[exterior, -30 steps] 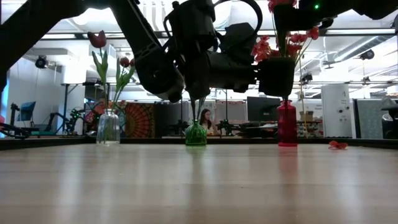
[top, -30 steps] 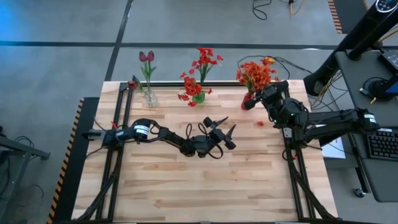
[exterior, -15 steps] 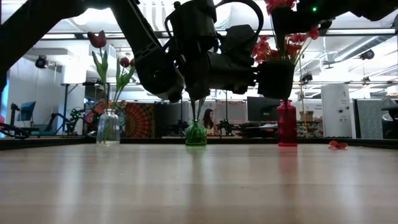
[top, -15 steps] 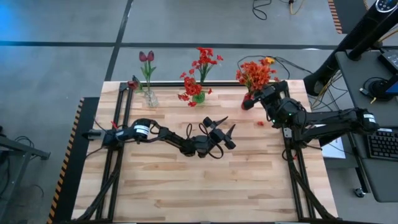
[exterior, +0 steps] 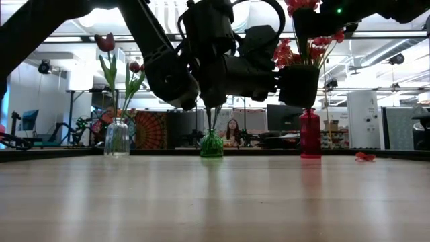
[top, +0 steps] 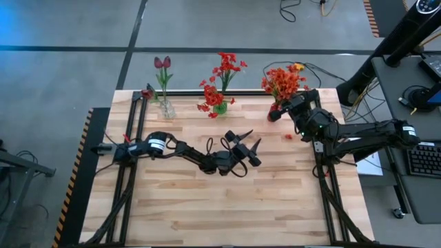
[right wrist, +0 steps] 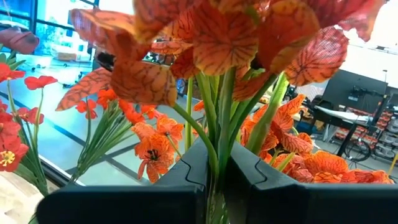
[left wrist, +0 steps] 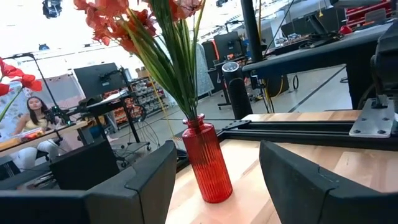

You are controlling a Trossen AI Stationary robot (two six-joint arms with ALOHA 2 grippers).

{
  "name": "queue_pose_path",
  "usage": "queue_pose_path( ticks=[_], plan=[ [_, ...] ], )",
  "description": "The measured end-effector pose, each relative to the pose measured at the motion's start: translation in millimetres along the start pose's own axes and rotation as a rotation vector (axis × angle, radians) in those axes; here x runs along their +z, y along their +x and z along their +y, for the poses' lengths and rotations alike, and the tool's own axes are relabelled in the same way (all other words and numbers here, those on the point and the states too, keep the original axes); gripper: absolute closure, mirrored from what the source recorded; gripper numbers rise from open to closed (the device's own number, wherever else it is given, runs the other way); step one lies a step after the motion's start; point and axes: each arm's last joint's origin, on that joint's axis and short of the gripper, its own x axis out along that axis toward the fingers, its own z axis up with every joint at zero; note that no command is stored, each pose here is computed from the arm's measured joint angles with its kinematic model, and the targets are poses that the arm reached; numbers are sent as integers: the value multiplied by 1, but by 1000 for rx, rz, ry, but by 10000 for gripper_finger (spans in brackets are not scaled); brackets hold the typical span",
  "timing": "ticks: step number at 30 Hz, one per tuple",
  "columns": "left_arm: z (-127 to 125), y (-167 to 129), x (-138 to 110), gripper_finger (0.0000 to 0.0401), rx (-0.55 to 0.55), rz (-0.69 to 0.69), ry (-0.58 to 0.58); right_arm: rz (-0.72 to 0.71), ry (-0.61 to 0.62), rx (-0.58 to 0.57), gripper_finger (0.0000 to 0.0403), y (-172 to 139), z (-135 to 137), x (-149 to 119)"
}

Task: Sort flowers into vase by color
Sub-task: Put the orange flower into the red vase

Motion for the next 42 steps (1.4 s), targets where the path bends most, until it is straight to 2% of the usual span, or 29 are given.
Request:
queue_pose_path(
  ticks=[5, 11, 17, 21, 31, 42],
  plan=[
    [-1, -2, 1, 189, -3, -1, 17, 0, -1, 0, 377, 0, 0, 0],
    [-2, -4, 3, 189, 3, 0, 41, 0, 0, 0, 344, 0, 0, 0],
    [-2, -8, 18, 189, 21, -5, 115, 0, 0, -1, 308, 0, 0, 0],
    [4, -13, 28, 192, 18, -13, 118, 5, -1, -13, 290, 0, 0, 0],
    [54, -40, 49, 198, 8, 1, 87, 16, -7, -34, 243, 0, -1, 0],
    [109, -108, 89, 198, -106, -35, 45, 14, 7, -46, 173, -1, -2, 5]
  ],
)
